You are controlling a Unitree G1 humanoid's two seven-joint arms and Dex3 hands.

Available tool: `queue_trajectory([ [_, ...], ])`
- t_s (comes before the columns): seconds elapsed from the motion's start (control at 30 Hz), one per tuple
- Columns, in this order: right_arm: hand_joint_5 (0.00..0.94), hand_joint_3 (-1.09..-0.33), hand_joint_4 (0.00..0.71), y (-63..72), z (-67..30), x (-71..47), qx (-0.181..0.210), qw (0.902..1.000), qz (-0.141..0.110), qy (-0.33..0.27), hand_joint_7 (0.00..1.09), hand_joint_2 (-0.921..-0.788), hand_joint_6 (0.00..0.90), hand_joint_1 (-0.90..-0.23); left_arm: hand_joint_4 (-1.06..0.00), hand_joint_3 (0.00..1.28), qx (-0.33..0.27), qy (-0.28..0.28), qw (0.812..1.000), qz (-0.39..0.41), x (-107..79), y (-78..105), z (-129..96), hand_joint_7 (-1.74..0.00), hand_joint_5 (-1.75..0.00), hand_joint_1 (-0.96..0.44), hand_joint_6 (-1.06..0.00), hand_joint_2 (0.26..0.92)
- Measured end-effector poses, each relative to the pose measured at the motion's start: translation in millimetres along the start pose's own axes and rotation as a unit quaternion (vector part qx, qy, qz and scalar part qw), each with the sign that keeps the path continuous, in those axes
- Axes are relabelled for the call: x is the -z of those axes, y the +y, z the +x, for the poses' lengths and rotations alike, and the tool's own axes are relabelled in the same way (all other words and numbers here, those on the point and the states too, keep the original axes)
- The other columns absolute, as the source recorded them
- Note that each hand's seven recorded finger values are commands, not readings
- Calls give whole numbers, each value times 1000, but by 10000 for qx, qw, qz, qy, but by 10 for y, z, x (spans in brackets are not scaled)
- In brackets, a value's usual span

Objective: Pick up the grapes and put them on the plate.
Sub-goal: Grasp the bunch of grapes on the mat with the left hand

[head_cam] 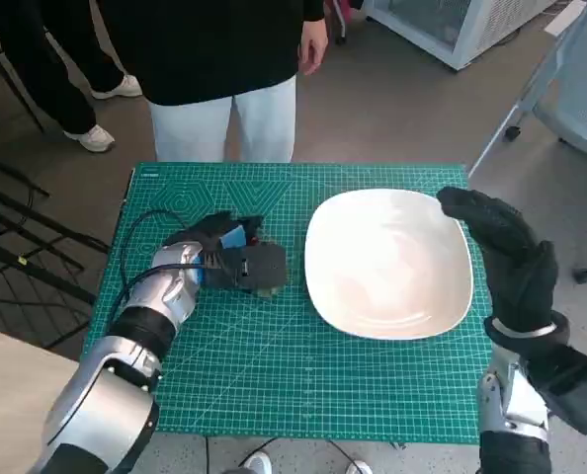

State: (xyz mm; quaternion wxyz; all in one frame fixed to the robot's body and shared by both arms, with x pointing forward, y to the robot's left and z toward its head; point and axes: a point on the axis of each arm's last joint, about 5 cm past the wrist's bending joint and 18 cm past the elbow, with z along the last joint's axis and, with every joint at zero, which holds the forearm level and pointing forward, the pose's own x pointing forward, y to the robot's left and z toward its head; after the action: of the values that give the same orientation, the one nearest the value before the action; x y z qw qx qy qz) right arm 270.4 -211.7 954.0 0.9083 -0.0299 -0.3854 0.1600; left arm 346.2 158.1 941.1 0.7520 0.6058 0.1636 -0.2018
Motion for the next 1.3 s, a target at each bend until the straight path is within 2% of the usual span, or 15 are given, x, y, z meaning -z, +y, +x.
queue_trajectory([
  [0.07,1,-683,196,0,0,0,0,10000,0,0,352,-921,-1,-580,-651,31,-103,-13,9999,9,-4,-8,1,-107,-496,12,-595,787],
  [0.1,1,-683,196,0,0,0,0,10000,0,0,352,-921,-1,-580,-701,43,-170,-21,9998,30,-7,-13,1,-132,-690,131,-654,812],
  [0.17,1,-683,196,-1,0,0,0,10000,-1,1,352,-921,-1,-580,-739,48,-324,-44,9994,111,-14,-23,1,-181,-923,262,-734,852],
  [0.23,1,-683,196,-2,0,0,-1,10000,-3,1,352,-921,-1,-580,-723,61,-494,-83,9985,221,-24,-34,-1,-402,-1081,241,-722,882],
  [0.3,1,-682,196,-4,0,-1,-1,10000,-6,4,352,-921,-1,-579,-676,94,-652,-135,9972,330,-36,-42,-3,-746,-1212,134,-646,903],
  [0.37,1,-683,196,-7,-1,0,-1,10000,-9,10,352,-921,-1,-578,-633,124,-789,-192,9957,453,-48,-48,-7,-969,-1280,65,-591,912],
  [0.47,1,-683,196,-13,-1,2,0,10000,-15,22,351,-921,-1,-575,-587,149,-932,-258,9935,603,-61,-59,-13,-1149,-1300,24,-555,918],
  [0.57,1,-685,197,-20,1,1,-3,10000,-26,27,351,-921,-1,-572,-563,160,-1018,-314,9922,652,-65,-70,-20,-1239,-1290,8,-544,920],
  [1.3,0,-689,196,-31,59,2,-19,10000,-37,-28,349,-921,-1,-571,-535,180,-1232,-457,9890,681,-65,-111,-37,-1315,-1283,2,-522,921],
])
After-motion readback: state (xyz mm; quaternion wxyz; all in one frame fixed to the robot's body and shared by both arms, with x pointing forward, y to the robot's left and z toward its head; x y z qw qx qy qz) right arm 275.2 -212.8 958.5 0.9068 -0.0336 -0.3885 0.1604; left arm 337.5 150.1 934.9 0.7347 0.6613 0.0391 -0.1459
